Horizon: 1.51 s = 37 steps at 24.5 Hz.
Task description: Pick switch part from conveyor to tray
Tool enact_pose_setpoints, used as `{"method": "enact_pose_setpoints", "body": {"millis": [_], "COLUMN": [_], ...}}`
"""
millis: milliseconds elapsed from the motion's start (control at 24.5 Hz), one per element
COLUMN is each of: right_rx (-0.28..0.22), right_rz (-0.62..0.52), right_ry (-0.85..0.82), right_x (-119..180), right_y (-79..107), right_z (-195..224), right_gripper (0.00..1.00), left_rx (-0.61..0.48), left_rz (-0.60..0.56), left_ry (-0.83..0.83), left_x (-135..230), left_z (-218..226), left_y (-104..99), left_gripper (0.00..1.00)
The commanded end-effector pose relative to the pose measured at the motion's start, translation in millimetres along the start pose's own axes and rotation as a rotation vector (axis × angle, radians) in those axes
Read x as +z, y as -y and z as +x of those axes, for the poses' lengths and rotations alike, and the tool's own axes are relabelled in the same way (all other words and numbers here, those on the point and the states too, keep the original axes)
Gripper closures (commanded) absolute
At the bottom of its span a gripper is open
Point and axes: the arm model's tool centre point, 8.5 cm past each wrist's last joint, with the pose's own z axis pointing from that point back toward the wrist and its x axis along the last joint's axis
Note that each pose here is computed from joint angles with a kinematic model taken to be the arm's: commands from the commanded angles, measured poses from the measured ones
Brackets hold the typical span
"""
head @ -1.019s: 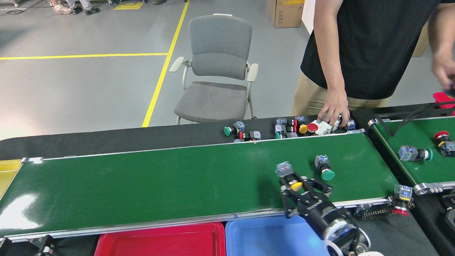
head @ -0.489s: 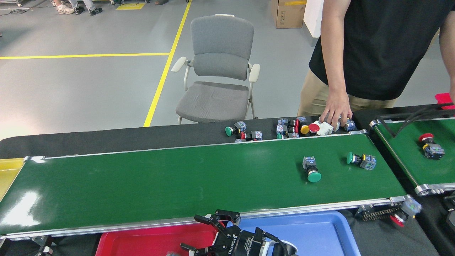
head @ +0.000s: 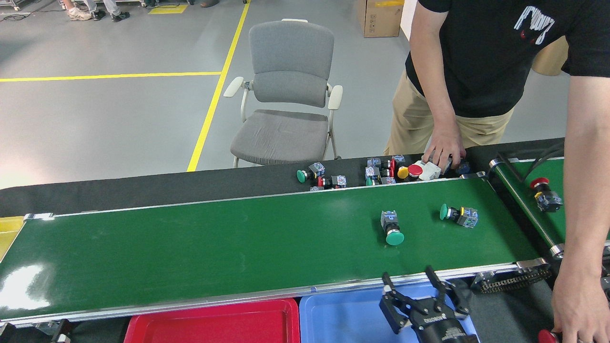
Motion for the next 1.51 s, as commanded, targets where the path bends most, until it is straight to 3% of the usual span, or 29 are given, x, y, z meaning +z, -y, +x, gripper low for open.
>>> {"method": "enact_pose_setpoints", "body": {"millis": [0,122,285,652,815,856,897,938,1019,1101,1182,1223,1345,1468], "right_rx": [0.002,0.033,0.140,0.179,0.180,0.183,0.189,0.195,0.220,0.256,0.255,0.257,0.260,0.263], "right_rz": [-0.043,-0.032,0.033,0.074,0.094,0.098,0.106,0.111,0.123,0.133,0.140,0.139,0.128,0.076], "right_ry": [-0.051,-0.040,0.040,0.120,0.089,0.081,0.082,0.085,0.098,0.107,0.107,0.111,0.135,0.229], "right_x": [-3,-14,-46,-99,-115,-116,-117,-117,-116,-116,-116,-116,-115,-109], "right_y": [10.3,18.2,13.5,5.7,2.5,1.5,-0.5,-2.2,-5.7,-8.1,-9.0,-9.1,-5.8,10.5], "right_z": [-5,1,38,100,106,104,103,101,97,87,84,84,88,105], "right_gripper": [0.02,0.02,0.02,0.01,0.02,0.05,0.17,0.30,0.68,0.76,0.94,0.98,0.98,0.98], "left_rx": [-0.018,-0.019,-0.020,-0.017,0.008,0.010,0.011,0.012,0.004,0.000,0.000,0.000,-0.001,0.006], "left_rz": [0.014,0.024,0.026,0.037,0.044,0.046,0.048,0.049,0.049,0.048,0.046,0.047,0.043,0.028], "left_ry": [0.004,0.004,0.004,0.007,0.065,0.069,0.070,0.071,0.075,0.076,0.076,0.075,0.073,0.070], "left_x": [-2,-6,-7,-13,-34,-36,-38,-39,-39,-39,-39,-40,-39,-37], "left_z": [-4,-4,-4,-2,20,22,22,22,21,20,19,19,18,17], "left_y": [-7,-10,-10,-13,-10,-10,-11,-11,-12,-13,-13,-13,-12,-6], "left_gripper": [0.00,0.00,0.00,0.00,0.00,0.00,0.00,0.00,0.00,0.00,0.00,0.00,0.00,0.00]}}
